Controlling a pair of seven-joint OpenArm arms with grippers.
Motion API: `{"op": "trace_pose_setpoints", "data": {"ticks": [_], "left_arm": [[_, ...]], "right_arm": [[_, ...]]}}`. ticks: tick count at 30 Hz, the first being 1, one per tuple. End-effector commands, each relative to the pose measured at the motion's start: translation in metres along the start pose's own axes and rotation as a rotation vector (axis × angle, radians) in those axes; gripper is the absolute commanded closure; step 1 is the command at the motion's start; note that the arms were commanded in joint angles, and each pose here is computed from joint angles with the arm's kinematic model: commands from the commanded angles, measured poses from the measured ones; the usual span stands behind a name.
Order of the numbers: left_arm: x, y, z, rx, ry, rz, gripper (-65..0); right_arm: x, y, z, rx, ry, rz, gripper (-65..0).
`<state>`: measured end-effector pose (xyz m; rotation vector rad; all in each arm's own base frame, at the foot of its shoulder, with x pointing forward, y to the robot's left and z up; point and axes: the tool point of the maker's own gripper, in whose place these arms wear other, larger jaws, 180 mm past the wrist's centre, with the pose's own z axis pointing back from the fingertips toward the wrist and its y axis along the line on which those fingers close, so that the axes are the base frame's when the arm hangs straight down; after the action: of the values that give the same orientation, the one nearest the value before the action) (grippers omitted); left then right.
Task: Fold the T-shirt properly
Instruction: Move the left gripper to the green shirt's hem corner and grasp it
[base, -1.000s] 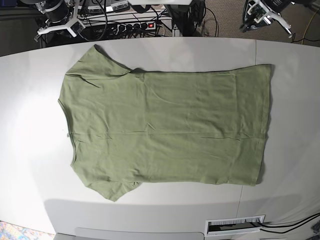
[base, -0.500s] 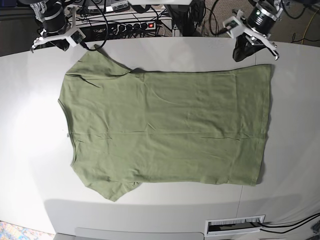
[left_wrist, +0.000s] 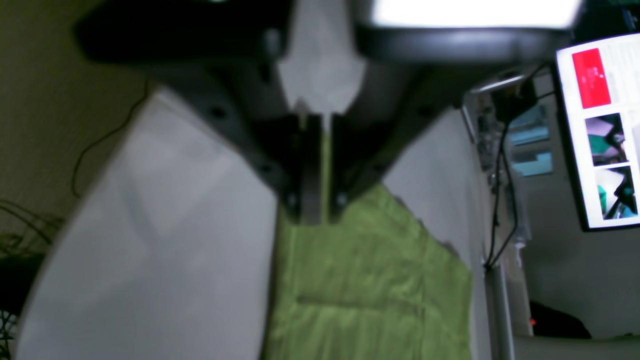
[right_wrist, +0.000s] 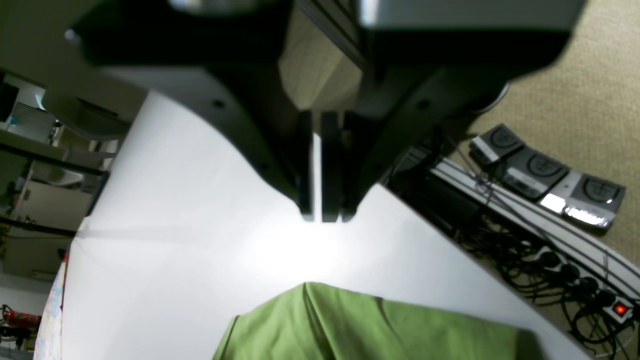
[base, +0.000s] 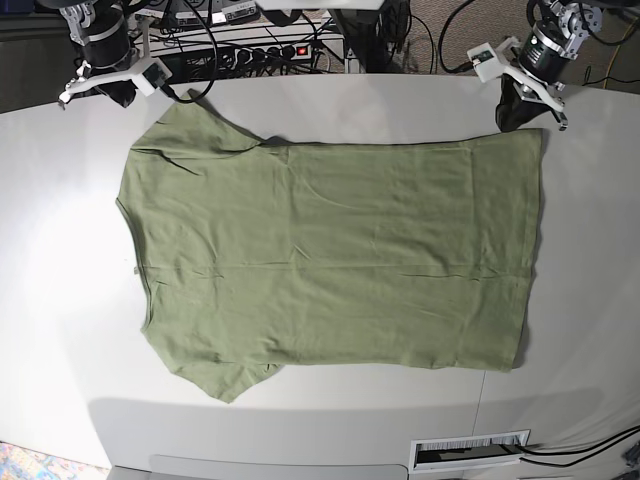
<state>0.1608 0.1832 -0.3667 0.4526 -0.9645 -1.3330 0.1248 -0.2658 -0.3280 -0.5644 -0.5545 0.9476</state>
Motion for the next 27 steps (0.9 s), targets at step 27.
{"op": "trace_pose_setpoints", "data": {"ticks": [27], "left_arm": [[-0.042, -0.013, -0.019, -0.103, -0.010, 0.001, -21.6]], "right_arm": [[0.004, -0.009, 0.004, -0.035, -0.009, 0.021, -3.7]]}}
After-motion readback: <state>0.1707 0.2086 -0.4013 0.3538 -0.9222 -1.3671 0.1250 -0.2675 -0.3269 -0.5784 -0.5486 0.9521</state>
